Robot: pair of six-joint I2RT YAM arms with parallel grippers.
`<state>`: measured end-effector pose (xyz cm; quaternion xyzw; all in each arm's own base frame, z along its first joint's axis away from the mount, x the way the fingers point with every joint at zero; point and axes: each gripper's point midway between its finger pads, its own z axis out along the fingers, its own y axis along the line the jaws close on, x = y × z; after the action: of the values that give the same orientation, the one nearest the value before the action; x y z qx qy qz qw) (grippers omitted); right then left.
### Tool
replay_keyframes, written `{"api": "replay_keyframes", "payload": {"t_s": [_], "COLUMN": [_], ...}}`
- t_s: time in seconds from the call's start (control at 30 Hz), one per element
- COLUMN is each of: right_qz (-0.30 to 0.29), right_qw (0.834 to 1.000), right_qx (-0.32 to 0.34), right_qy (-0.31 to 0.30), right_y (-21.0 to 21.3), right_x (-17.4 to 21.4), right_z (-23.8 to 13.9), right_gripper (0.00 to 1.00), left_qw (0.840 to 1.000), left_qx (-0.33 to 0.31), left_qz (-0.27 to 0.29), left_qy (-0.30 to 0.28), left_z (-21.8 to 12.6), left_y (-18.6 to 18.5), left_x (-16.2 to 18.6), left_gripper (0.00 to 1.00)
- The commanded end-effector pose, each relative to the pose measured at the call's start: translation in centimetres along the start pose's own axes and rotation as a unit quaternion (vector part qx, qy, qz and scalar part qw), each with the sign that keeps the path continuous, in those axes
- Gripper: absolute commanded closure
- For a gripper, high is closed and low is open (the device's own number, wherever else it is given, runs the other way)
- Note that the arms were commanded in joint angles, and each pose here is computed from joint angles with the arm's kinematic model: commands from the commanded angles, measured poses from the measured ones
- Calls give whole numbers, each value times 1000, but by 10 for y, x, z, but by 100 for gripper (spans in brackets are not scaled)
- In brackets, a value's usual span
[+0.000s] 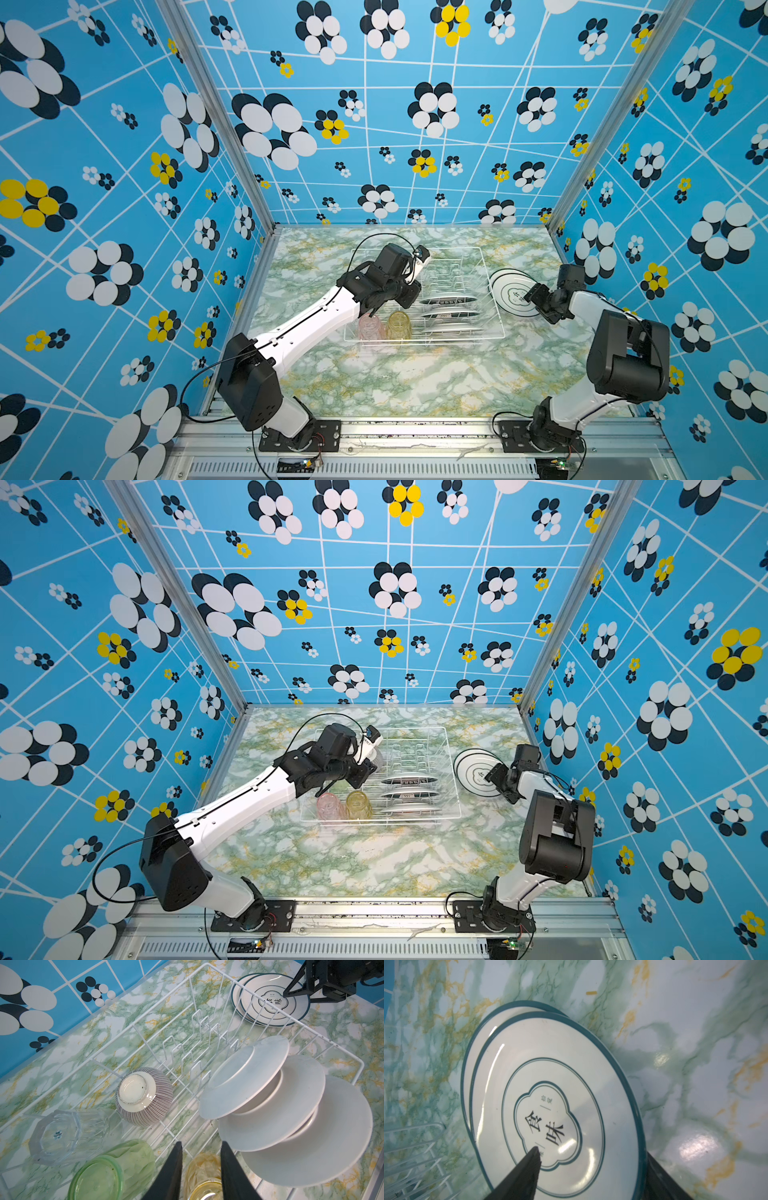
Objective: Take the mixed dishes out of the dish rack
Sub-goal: 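Set the teal-rimmed plate onto the first plate and open the right gripper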
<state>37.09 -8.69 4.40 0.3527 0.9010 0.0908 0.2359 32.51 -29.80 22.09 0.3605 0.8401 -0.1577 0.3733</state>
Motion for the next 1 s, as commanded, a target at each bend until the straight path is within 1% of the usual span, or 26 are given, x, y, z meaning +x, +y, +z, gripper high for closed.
{"api": "replay_keyframes", "payload": {"t_s": [0.0, 0.47, 0.97], "right_qz": [-11, -37, -44], "right_qw": [1000, 997, 996], "right_qx": [25, 57, 65], "right_qy": [10, 25, 40], "right_y": [-3, 5, 6], "right_x": [1, 2, 2], "right_z": [4, 19, 29], "right_gripper": [26, 25, 24], "left_qw": [1000, 1000, 999], "left_qx": [7, 9, 15], "left_qz": [2, -2, -2], "left_qy": [21, 26, 31], "left_z": [7, 7, 7], "left_y": [2, 4, 2], "left_x": [12, 19, 19], "left_gripper": [67, 67, 67]}}
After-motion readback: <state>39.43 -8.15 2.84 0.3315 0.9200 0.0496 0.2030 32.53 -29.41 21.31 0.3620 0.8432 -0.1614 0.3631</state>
